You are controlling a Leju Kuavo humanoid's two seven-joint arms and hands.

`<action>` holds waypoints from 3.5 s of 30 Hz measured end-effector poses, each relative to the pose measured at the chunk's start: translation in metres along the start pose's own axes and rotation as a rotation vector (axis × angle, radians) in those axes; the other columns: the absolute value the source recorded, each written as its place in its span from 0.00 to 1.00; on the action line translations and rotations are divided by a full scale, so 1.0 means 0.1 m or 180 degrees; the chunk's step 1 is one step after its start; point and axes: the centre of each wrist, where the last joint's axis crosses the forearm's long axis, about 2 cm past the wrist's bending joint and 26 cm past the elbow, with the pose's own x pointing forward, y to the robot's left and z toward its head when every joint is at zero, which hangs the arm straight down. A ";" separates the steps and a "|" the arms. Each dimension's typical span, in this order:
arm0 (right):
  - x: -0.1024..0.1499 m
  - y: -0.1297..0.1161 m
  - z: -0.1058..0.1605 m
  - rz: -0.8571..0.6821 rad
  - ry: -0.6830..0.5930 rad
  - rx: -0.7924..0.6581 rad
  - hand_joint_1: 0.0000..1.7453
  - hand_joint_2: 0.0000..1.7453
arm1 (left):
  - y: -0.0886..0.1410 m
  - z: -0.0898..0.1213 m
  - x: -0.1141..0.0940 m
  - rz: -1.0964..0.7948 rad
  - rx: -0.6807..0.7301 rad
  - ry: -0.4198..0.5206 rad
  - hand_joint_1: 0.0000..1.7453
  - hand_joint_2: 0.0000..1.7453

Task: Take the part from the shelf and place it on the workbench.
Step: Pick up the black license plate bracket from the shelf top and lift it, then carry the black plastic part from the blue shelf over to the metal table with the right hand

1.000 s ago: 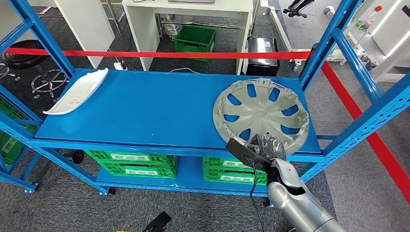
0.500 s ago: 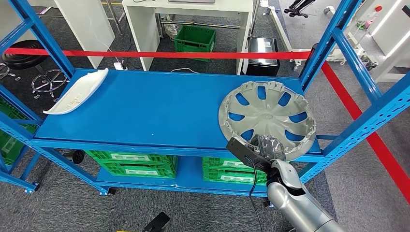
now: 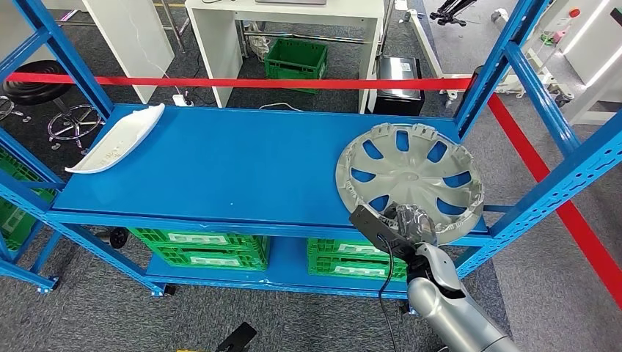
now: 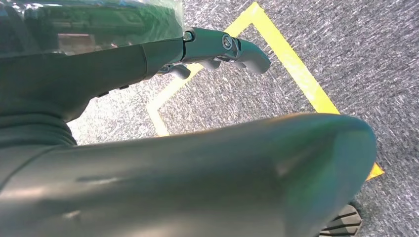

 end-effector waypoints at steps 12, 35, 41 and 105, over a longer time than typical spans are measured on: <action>-0.01 -0.06 0.02 -0.0330 -0.0064 -0.0103 1.00 1.00 | 0.01 0.00 -0.01 -0.0006 0.0011 0.0002 0.00 0.00; 0.44 -0.59 0.33 -0.2081 -0.1347 -0.0386 1.00 1.00 | 0.01 0.00 -0.12 0.0020 0.0042 -0.0033 0.00 0.00; 0.52 -0.65 0.42 -0.2305 -0.1650 -0.0347 1.00 1.00 | 0.01 0.00 -0.14 0.0041 0.0047 -0.0045 0.00 0.00; 1.40 -0.82 1.39 -0.2599 -0.4081 0.0676 1.00 1.00 | 0.01 0.01 -0.15 0.0149 0.0054 -0.0134 0.00 1.00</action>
